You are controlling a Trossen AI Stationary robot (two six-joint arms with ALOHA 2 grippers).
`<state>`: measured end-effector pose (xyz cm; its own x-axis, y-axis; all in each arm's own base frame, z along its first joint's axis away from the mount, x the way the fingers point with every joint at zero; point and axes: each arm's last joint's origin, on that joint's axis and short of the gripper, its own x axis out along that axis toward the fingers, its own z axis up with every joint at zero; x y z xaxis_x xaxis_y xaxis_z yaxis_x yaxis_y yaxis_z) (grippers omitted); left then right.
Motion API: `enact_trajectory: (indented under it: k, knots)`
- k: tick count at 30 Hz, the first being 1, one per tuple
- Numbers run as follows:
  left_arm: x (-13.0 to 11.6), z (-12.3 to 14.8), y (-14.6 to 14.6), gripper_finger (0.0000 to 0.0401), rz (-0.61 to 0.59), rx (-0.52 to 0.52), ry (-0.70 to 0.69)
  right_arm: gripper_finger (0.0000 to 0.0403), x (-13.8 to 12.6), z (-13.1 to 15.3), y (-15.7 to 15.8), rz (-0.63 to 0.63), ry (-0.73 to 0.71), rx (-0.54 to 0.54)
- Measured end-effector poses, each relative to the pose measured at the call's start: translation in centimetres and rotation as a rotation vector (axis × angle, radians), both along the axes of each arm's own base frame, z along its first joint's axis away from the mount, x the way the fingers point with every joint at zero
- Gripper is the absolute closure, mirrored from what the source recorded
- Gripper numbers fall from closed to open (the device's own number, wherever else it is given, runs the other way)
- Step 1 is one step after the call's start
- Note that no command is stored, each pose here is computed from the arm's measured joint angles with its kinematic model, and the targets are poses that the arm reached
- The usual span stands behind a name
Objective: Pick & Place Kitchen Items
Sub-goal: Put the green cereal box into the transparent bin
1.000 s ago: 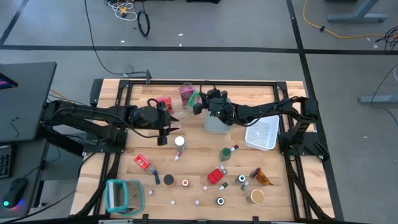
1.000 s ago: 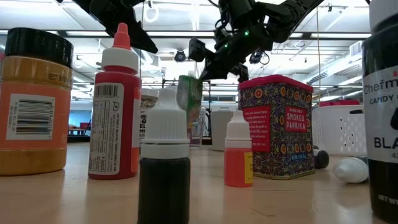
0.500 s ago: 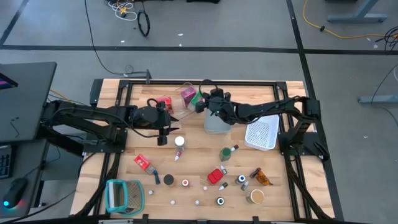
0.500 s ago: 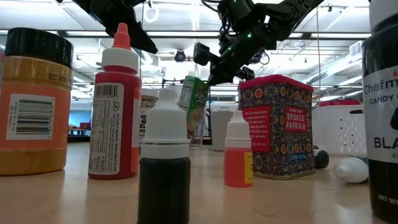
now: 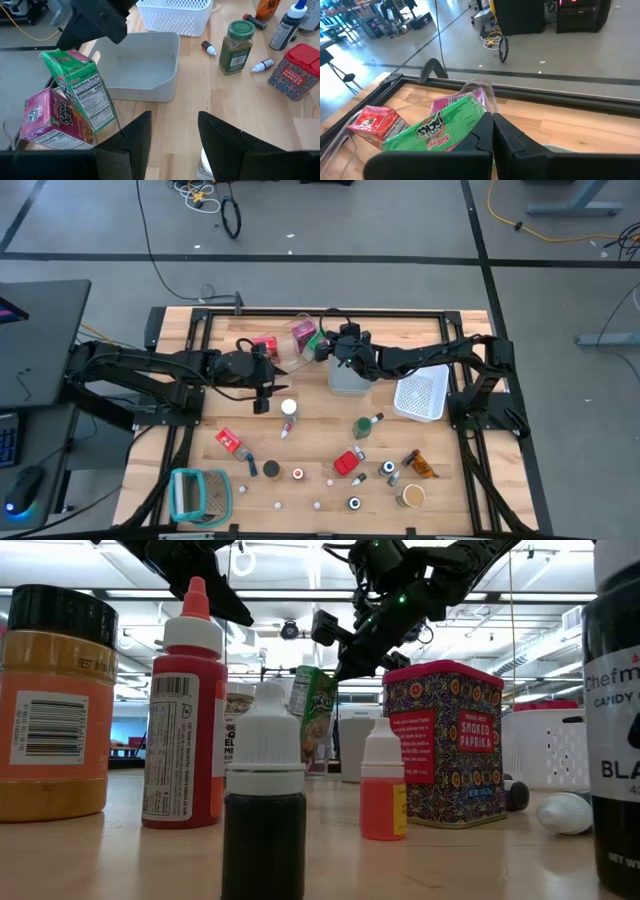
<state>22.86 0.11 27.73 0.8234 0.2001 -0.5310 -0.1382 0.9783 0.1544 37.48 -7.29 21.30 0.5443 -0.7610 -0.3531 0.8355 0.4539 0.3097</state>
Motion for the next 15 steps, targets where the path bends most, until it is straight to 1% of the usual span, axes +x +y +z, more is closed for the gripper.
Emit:
enact_trajectory:
  k: [8, 15]
  knots:
    - [0.1, 0.1, 0.0, 0.0232, 0.001, -0.001, -0.012, 0.04, 1.0, -2.6, -0.3, 0.002, 0.027, -0.001]
    - [0.1, 0.1, 0.0, 0.0232, -0.013, 0.021, -0.008, 0.0399, 1.2, -3.2, -0.5, -0.007, 0.028, 0.006]
